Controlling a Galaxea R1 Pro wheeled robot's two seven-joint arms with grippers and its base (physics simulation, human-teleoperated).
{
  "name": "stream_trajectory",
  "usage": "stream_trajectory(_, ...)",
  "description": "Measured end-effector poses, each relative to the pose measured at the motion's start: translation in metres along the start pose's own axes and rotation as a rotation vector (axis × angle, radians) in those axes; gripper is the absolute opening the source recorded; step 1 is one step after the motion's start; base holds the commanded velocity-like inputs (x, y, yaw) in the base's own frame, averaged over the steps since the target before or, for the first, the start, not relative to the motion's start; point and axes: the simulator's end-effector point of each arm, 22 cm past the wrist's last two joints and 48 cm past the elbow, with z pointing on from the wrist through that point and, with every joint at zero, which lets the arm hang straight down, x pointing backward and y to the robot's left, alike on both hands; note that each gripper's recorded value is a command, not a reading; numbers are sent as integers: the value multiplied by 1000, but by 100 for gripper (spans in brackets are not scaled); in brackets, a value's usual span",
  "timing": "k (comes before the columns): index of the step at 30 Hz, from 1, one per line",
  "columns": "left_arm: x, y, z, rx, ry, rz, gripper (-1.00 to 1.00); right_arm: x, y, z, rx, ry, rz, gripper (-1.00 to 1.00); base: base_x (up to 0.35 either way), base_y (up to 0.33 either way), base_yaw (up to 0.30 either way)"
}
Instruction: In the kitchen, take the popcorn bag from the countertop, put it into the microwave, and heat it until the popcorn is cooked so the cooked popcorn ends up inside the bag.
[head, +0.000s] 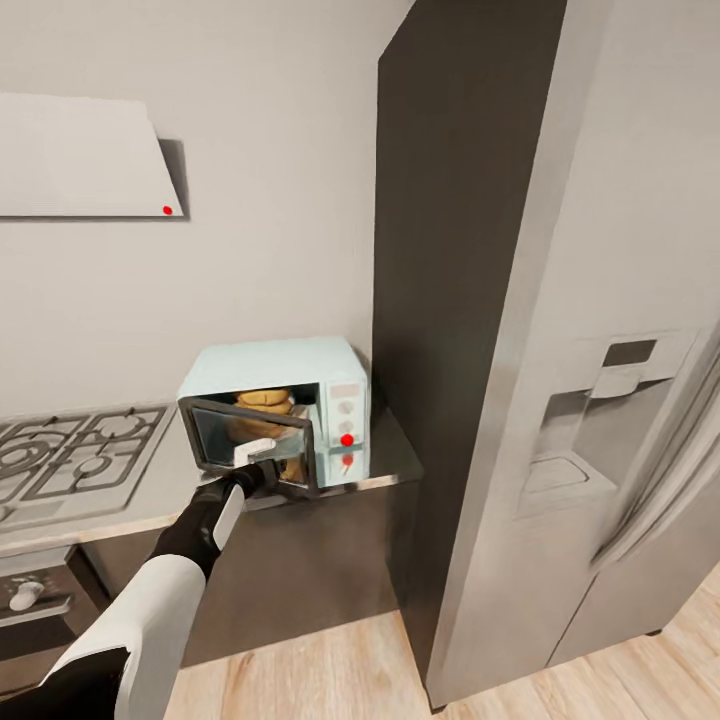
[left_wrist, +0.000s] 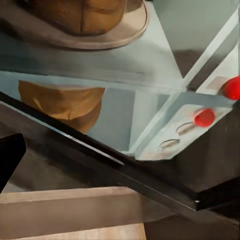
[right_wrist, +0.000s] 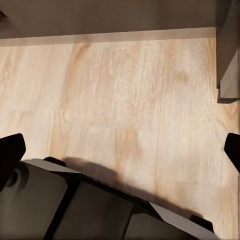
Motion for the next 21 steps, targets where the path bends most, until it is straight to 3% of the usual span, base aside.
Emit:
stream_trajectory(17,0,0,1,1,0,-3,100,4,18,1,-48,14,-29,100,80,-6,0)
stream_trajectory(21,-1,-1,0,1,-1,0,100,4,17,1,-44,13,-27,100,183,-186,0)
